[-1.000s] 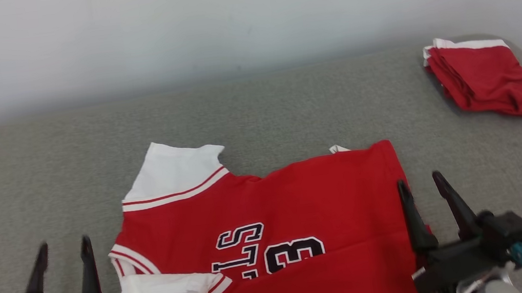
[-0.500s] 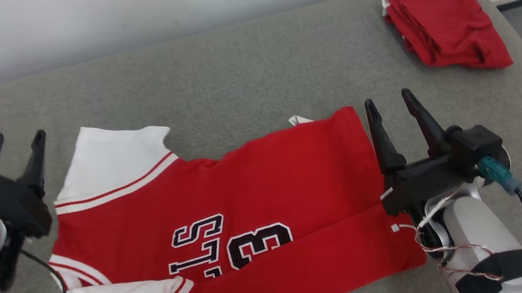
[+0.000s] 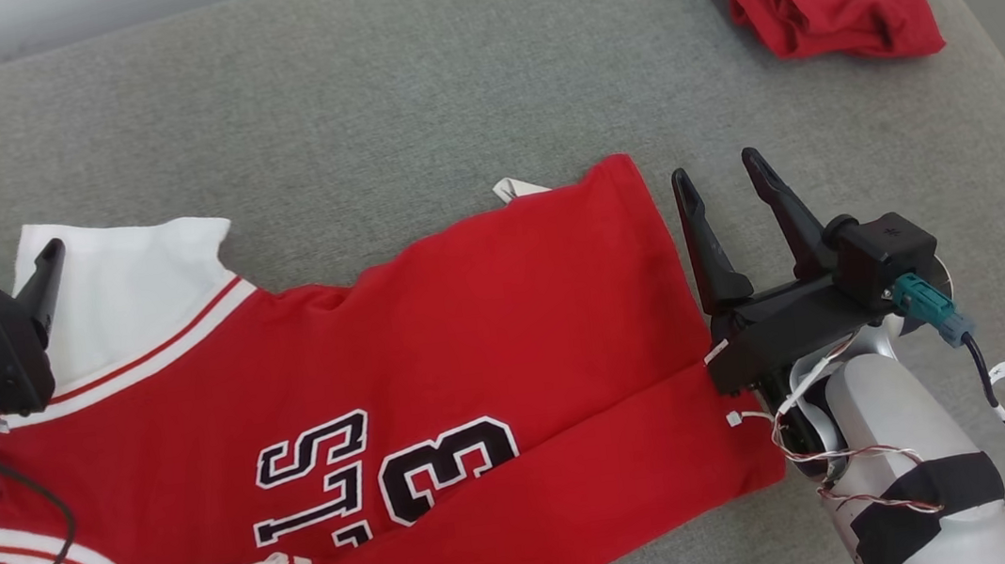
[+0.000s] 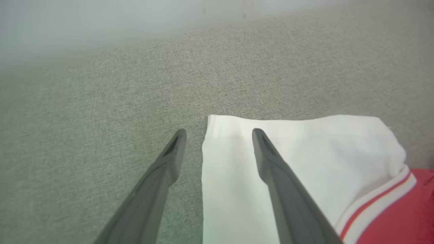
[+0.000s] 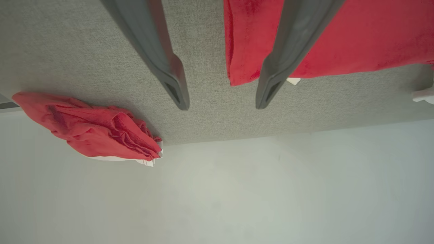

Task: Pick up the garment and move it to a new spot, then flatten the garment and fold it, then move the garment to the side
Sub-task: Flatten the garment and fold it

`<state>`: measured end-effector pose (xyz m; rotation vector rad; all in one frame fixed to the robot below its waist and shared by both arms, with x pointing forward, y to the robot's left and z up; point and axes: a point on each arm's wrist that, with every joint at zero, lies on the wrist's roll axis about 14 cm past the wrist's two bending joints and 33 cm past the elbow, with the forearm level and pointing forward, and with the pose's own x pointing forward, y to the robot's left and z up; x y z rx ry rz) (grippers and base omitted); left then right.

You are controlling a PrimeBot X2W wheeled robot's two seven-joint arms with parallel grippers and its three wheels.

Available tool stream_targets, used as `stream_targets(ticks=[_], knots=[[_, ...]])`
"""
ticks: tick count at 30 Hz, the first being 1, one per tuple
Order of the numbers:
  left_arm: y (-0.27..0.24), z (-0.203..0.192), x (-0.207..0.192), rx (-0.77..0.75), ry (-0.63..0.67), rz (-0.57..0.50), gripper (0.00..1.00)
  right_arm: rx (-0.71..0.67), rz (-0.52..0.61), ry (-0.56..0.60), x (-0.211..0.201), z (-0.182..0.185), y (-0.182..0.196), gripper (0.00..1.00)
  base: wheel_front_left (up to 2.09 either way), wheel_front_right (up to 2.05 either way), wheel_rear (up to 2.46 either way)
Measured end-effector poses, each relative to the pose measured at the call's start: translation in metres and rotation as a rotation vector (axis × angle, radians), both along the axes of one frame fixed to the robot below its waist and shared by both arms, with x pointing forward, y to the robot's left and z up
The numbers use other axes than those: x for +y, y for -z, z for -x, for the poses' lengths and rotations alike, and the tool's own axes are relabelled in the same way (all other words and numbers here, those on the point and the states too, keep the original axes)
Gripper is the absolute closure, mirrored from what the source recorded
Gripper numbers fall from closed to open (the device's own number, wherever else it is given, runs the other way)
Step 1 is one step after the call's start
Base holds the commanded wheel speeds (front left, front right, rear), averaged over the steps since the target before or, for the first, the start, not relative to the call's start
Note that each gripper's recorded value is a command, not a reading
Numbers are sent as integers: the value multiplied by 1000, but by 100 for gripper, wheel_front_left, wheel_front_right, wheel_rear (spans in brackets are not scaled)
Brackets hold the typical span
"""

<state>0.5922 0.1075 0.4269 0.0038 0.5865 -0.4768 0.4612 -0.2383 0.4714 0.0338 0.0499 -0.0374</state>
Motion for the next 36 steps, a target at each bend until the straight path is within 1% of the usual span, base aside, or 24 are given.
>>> stream_targets(ticks=[6,10,14,15,16,17,20,23,29,32,36], knots=[[14,-5,-6,36,8,-6,0,24,10,13,-7,0,7,0,0,0,0],[23,-7,-1,61,-9,-17,0,23,16,2,-4,-5,7,0,0,0,0],[25,-12,-3,72,-39,30,0,38,25,-15,-2,-10,11,0,0,0,0],[27,-13,-3,77,-43,34,34,43,28,-20,-1,-11,13,0,0,0,0],[27,-14,-4,76,-43,35,77,51,32,-23,-1,-13,15,0,0,0,0],[28,-14,-5,75,-41,36,100,62,36,-27,-1,-14,19,0,0,0,0],[29,-12,-9,74,-32,41,100,103,31,-35,1,-13,31,0,0,0,0],[21,-11,-10,41,-27,56,100,161,25,-49,3,-13,45,0,0,0,0],[-5,-7,-12,-38,-16,97,100,217,33,-84,6,-27,45,0,0,0,0],[-15,-3,-11,-66,-7,105,100,246,37,-116,14,-33,44,0,0,0,0],[-25,2,-10,-92,0,119,100,288,47,-133,15,-42,42,0,0,0,0]])
